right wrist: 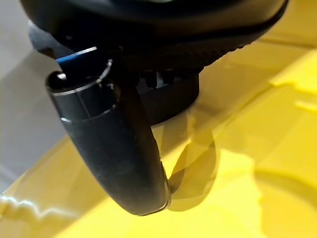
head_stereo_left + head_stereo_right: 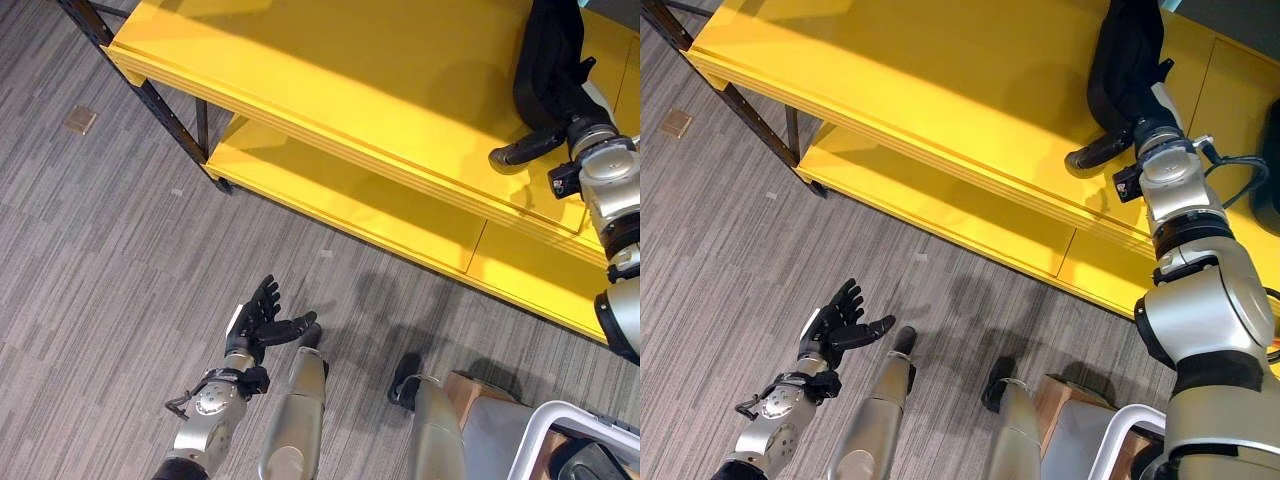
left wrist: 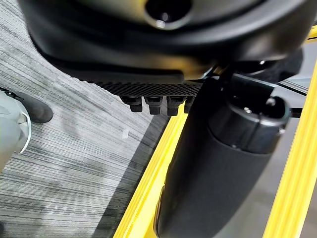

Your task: Move parts from the plastic box to the shelf.

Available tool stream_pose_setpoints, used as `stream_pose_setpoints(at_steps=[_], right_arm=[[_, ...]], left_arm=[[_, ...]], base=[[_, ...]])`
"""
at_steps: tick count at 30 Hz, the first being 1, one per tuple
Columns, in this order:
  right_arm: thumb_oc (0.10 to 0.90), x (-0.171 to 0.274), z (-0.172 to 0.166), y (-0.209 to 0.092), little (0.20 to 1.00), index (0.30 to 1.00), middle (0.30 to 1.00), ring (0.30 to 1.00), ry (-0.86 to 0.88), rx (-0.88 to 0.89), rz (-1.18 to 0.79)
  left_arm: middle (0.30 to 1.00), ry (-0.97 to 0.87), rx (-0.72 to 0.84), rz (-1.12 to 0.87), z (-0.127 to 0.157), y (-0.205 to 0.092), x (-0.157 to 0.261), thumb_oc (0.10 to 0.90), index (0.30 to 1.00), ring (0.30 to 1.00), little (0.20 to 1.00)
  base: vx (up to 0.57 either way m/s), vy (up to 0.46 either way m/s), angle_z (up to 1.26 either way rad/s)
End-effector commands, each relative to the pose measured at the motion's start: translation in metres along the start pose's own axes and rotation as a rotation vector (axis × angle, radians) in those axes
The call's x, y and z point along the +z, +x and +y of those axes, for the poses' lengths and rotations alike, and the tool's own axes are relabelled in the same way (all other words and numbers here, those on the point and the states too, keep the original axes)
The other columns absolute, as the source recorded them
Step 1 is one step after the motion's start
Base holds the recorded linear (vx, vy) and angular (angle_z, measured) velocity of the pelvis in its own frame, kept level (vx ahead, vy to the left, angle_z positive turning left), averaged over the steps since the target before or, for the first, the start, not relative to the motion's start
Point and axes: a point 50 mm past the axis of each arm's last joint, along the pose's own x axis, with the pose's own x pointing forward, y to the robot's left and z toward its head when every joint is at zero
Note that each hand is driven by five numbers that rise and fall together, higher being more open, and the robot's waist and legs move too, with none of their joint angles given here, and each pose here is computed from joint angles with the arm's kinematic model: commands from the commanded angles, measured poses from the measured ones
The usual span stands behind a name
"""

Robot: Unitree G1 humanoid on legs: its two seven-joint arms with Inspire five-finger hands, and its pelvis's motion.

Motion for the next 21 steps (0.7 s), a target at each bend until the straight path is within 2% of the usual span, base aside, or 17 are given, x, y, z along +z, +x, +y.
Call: stream_pose_setpoints(at_steps=[1, 17, 21], right_arm=[[0.9, -0.009, -0.055, -0.008, 1.0, 1.0, 1.0, 1.0, -0.095, -0.137, 0.029], [0.9, -0.015, -0.047, -0.009, 1.0, 1.0, 1.0, 1.0, -0.07, -0.097, 0.017], [0.9, -0.013, -0.03, -0.007, 1.0, 1.0, 1.0, 1.0, -0.056, -0.049, -0.013]], left_arm=[[1.0, 0.016, -0.042, -0.161, 0.003, 0.0, 0.032, 0.9, 1.0, 1.0, 1.0], [1.0, 0.031, -0.039, -0.163, 0.007, 0.0, 0.034, 0.9, 1.0, 1.0, 1.0], [1.0, 0.03, -0.033, -0.168, 0.008, 0.001, 0.036, 0.9, 1.0, 1.0, 1.0]], base=[[0.0, 0.0, 0.0], [-0.01, -0.003, -0.05], [0.0, 0.0, 0.0]])
